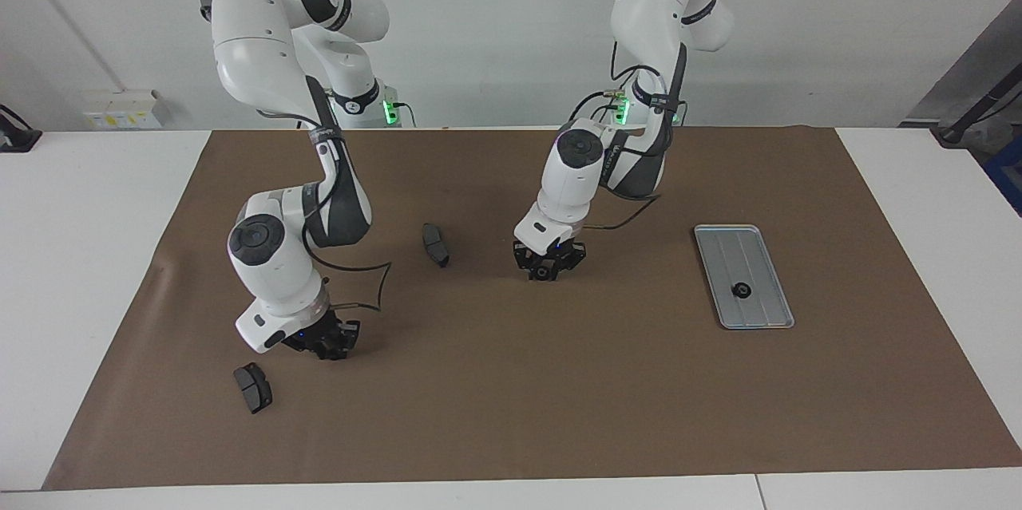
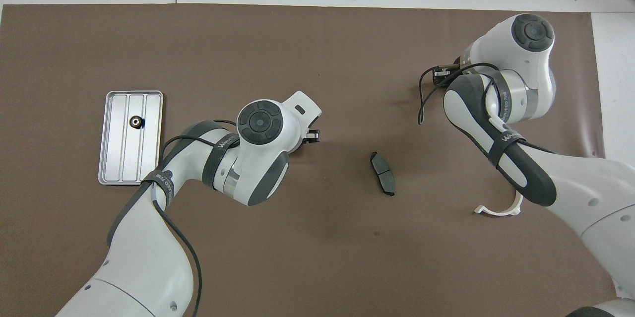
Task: Pick bearing gear from pile to tray
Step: 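Lift the bearing with the left gripper while the right gripper grasps a third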
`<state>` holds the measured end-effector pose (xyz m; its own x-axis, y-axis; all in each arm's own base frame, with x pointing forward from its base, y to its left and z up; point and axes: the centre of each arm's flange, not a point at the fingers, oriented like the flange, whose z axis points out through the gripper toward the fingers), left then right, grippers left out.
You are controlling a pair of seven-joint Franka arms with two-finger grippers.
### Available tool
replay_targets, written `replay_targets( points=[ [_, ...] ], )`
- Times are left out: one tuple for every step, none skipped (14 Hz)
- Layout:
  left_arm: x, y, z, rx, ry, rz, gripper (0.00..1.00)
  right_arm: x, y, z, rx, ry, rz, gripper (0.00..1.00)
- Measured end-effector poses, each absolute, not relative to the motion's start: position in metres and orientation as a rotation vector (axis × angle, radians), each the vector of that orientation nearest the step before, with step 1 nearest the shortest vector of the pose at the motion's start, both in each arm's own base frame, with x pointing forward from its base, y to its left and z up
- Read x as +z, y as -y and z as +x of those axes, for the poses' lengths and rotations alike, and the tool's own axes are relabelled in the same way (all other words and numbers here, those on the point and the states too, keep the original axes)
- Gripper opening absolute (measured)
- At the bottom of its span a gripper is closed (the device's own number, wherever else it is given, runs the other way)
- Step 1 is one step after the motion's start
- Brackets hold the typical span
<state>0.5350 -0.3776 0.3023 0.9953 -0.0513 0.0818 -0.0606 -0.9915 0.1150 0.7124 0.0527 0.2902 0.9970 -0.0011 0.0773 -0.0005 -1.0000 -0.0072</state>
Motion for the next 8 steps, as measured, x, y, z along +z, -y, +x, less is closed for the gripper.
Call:
replay_targets(
  points=[
    [0.3019, 0.3766, 0.5354, 0.119, 0.082, 3.022, 0.43, 0.2902, -0.0527, 0.7124, -0.121, -0.001, -3.132, 0.39],
    [0.3011, 0.3756, 0.5355, 0.118, 0.081, 3.023, 0.41, 0.2903, -0.0525, 0.7125, -0.122, -0.002, -3.132, 0.37],
    [0.3002, 0.3749, 0.5353, 0.116, 0.080, 3.024, 0.41, 0.2905, -0.0523, 0.7125, -0.122, -0.002, -3.132, 0.36],
    [0.2994, 0.3746, 0.5350, 0.115, 0.079, 3.025, 0.39, 0.2910, -0.0513, 0.7128, -0.122, -0.004, -3.133, 0.25],
    [0.2989, 0.3744, 0.5348, 0.115, 0.079, 3.025, 0.37, 0.2911, -0.0512, 0.7128, -0.121, -0.004, -3.133, 0.24],
    [0.2990, 0.3745, 0.5348, 0.117, 0.079, 3.024, 0.37, 0.2911, -0.0512, 0.7128, -0.121, -0.004, -3.133, 0.24],
    [0.2991, 0.3744, 0.5349, 0.118, 0.079, 3.024, 0.35, 0.2911, -0.0513, 0.7128, -0.120, -0.004, -3.133, 0.24],
    [0.2991, 0.3745, 0.5349, 0.118, 0.079, 3.024, 0.35, 0.2911, -0.0513, 0.7126, -0.114, -0.004, -3.134, 0.24]
  ],
)
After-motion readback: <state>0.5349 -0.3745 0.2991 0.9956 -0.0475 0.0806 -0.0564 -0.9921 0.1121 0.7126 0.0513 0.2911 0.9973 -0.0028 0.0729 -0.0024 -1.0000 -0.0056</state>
